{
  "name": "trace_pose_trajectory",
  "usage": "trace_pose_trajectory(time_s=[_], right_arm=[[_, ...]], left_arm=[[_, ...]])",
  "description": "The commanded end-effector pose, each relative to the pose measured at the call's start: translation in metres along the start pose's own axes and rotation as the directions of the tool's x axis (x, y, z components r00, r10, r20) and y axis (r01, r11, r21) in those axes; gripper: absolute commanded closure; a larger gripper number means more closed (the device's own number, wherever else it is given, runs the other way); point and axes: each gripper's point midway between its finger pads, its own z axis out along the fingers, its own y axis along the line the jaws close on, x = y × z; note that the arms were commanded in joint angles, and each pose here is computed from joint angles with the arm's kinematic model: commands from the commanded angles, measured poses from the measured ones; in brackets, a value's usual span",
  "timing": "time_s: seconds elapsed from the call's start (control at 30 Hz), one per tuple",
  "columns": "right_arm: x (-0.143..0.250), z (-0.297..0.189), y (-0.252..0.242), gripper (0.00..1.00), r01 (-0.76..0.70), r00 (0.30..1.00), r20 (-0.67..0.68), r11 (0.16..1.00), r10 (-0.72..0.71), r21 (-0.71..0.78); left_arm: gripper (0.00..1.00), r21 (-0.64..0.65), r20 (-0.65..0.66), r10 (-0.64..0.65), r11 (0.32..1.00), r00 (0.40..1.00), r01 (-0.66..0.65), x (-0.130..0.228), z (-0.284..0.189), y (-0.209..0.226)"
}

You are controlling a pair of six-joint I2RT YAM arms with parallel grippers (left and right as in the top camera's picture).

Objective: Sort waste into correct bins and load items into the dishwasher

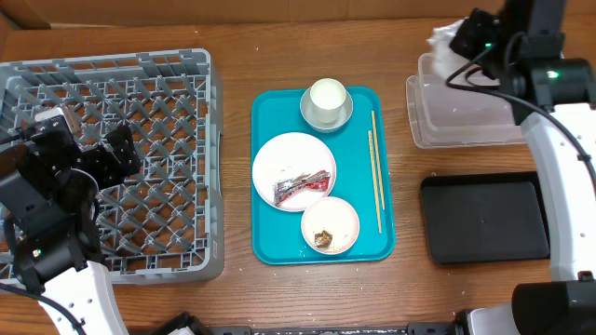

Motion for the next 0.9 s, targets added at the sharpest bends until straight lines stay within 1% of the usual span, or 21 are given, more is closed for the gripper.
trace_pose_trajectory(time_s=[0.0, 0.13, 0.23, 0.37, 0.43, 0.63, 0.77, 0.8, 0.83, 0.87], right_arm=[[-0.025, -0.022, -0.007, 0.96, -0.037, 0.998, 0.055, 0.999, 0.039, -0.034], [-0.038, -0.024, -0.034, 0.96, -0.121, 0.99, 0.071, 0.993, 0.121, -0.008], [-0.042, -0.025, -0.046, 0.96, -0.137, 0.988, 0.079, 0.99, 0.136, 0.013], [-0.038, -0.021, -0.054, 0.96, -0.144, 0.988, 0.063, 0.989, 0.14, 0.047], [-0.034, -0.015, -0.064, 0.96, -0.148, 0.988, 0.058, 0.984, 0.143, 0.096], [-0.018, 0.015, -0.086, 0.96, -0.149, 0.989, 0.014, 0.971, 0.149, 0.189], [-0.008, 0.045, -0.103, 0.96, -0.143, 0.989, -0.005, 0.956, 0.15, 0.255], [-0.007, 0.052, -0.106, 0.91, -0.142, 0.989, -0.009, 0.955, 0.15, 0.261], [-0.004, 0.06, -0.108, 0.81, -0.141, 0.988, -0.015, 0.954, 0.151, 0.264], [-0.002, 0.065, -0.11, 0.66, -0.14, 0.988, -0.022, 0.953, 0.151, 0.268]], left_arm=[[0.0, 0.015, 0.011, -0.014, 1.0, 1.0, 0.013, -0.006, -0.001, -0.002], [0.0, 0.015, 0.011, -0.014, 1.0, 1.0, 0.013, -0.006, -0.001, -0.002], [0.0, 0.015, 0.011, -0.014, 1.0, 1.0, 0.013, -0.006, -0.001, -0.002], [0.0, 0.015, 0.011, -0.014, 1.0, 1.0, 0.013, -0.006, -0.001, -0.002], [0.0, 0.015, 0.011, -0.014, 1.0, 1.0, 0.013, -0.006, -0.001, -0.002], [0.0, 0.015, 0.011, -0.014, 1.0, 1.0, 0.013, -0.006, -0.001, -0.002], [0.0, 0.015, 0.011, -0.014, 1.0, 1.0, 0.013, -0.006, -0.001, -0.002], [0.0, 0.015, 0.011, -0.014, 1.0, 1.0, 0.013, -0.006, -0.001, -0.002], [0.0, 0.015, 0.011, -0.014, 1.0, 1.0, 0.013, -0.006, -0.001, -0.002], [0.0, 0.015, 0.011, -0.014, 1.0, 1.0, 0.013, -0.006, -0.001, -0.002]])
